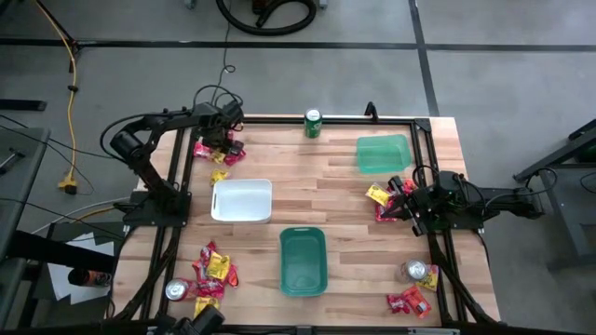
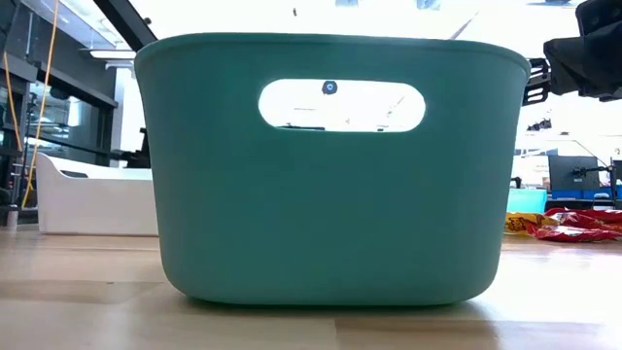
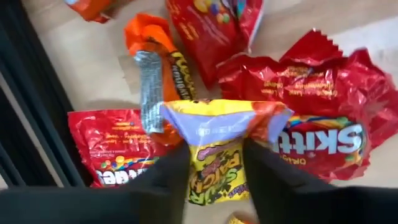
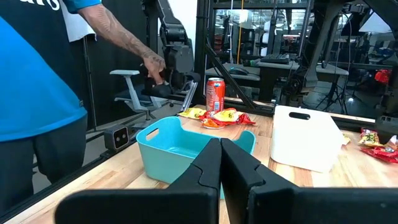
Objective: Sort candy
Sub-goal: Put the yellow candy pack into the white bin
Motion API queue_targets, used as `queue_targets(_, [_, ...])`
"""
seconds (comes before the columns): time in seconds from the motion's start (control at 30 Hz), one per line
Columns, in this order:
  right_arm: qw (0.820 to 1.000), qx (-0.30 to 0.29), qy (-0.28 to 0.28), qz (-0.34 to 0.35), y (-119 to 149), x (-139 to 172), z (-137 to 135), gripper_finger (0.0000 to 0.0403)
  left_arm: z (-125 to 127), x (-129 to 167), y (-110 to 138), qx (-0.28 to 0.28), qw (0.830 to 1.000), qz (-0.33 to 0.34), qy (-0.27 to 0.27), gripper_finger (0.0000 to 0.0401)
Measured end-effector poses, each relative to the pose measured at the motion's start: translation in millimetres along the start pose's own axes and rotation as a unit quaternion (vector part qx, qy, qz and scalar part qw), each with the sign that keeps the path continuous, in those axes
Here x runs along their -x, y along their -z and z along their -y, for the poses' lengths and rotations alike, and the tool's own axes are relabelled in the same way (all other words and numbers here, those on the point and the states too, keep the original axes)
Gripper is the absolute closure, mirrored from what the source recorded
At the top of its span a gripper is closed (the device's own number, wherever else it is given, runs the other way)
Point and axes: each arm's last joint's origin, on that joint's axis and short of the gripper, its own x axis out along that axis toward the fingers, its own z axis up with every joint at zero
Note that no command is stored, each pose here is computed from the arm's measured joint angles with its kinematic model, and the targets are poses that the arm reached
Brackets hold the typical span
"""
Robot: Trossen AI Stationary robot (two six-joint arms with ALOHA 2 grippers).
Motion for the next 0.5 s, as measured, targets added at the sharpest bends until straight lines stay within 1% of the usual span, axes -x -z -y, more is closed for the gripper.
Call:
queue_targets(0.1, [1.0, 0.0, 0.0, 0.0, 0.0, 0.0, 0.0, 0.0402, 0.3, 0.5, 0.7, -0.009, 1.0, -0.005, 0.009, 0.0374])
queue_targets(0.13, [1.0, 0.0, 0.0, 0.0, 0.1, 0.0, 0.0, 0.0402, -0.1, 2.8, 1.2, -0.011, 1.0, -0.003, 0.016, 0.0386])
queue_targets(0.2, [1.0, 0.0, 0.0, 0.0, 0.0, 0.0, 0.0, 0.0402, -2.2, 11.1, 2.9, -0.016, 1.0, 0.004, 0.025, 0.0388])
queue_targets(0.27, [1.0, 0.0, 0.0, 0.0, 0.1, 0.0, 0.0, 0.0402, -6.5, 26.0, 5.5, -0.022, 0.999, 0.018, 0.03, 0.0393])
queue_targets(0.37, [1.0, 0.0, 0.0, 0.0, 0.0, 0.0, 0.0, 0.0402, -14.3, 61.2, 10.5, -0.02, 0.995, 0.079, 0.057, 0.0398])
queue_targets(0.43, [1.0, 0.0, 0.0, 0.0, 0.1, 0.0, 0.0, 0.0402, -18.8, 87.0, 19.8, -0.024, 0.987, 0.13, 0.095, 0.0399])
queue_targets(0.5, [1.0, 0.0, 0.0, 0.0, 0.0, 0.0, 0.0, 0.0402, -21.2, 112.4, 33.6, -0.034, 0.971, 0.186, 0.143, 0.04])
